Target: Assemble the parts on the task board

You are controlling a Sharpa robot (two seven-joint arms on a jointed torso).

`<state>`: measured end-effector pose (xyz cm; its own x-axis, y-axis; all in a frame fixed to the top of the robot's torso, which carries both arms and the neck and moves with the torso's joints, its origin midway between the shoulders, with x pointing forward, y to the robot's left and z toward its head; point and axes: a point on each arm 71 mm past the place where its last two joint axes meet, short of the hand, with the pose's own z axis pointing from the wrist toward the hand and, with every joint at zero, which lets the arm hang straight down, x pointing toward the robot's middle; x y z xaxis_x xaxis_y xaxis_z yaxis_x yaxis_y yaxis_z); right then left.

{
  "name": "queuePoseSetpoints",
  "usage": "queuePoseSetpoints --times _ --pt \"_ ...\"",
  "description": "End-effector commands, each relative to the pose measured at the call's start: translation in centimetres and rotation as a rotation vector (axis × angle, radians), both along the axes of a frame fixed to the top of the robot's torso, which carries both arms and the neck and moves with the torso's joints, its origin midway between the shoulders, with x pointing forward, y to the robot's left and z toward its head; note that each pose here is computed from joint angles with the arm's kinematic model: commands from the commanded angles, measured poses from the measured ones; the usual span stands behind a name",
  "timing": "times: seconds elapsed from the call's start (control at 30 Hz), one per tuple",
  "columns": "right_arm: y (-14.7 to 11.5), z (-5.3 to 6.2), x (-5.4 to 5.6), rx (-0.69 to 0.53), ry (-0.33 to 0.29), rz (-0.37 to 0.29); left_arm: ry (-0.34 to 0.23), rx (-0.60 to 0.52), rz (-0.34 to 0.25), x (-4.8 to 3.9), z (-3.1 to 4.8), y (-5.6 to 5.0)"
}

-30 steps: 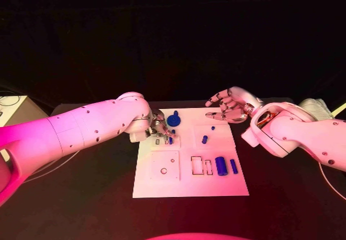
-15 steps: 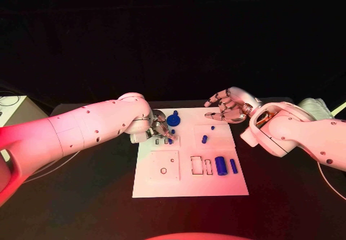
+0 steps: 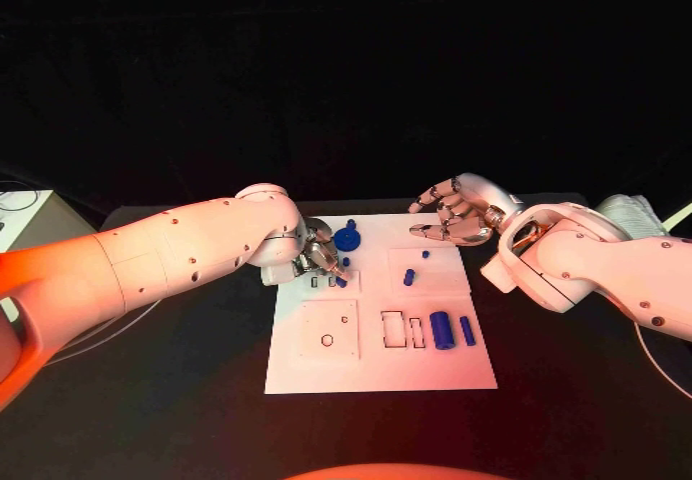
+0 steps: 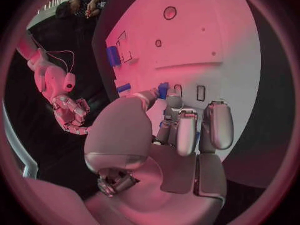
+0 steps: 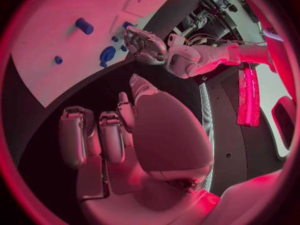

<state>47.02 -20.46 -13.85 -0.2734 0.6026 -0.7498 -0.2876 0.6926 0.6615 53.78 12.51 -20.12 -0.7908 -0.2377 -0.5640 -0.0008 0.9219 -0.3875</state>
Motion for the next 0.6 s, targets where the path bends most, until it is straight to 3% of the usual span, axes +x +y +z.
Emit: queuePoseSetpoints --times 0.03,0.27,0.6 --pt "0.1 -0.1 0.0 -0.011 0.006 0.012 0.02 -0.053 0.013 -0.08 0.07 -0.1" --pt "0.0 -0.3 0.0 -0.012 0.019 0.011 0.003 -0.128 0.1 0.1 0.34 0.7" --pt "0.0 -0.5 0.0 -0.019 0.035 0.015 -0.063 -0.131 0.129 0.12 0.69 1.3"
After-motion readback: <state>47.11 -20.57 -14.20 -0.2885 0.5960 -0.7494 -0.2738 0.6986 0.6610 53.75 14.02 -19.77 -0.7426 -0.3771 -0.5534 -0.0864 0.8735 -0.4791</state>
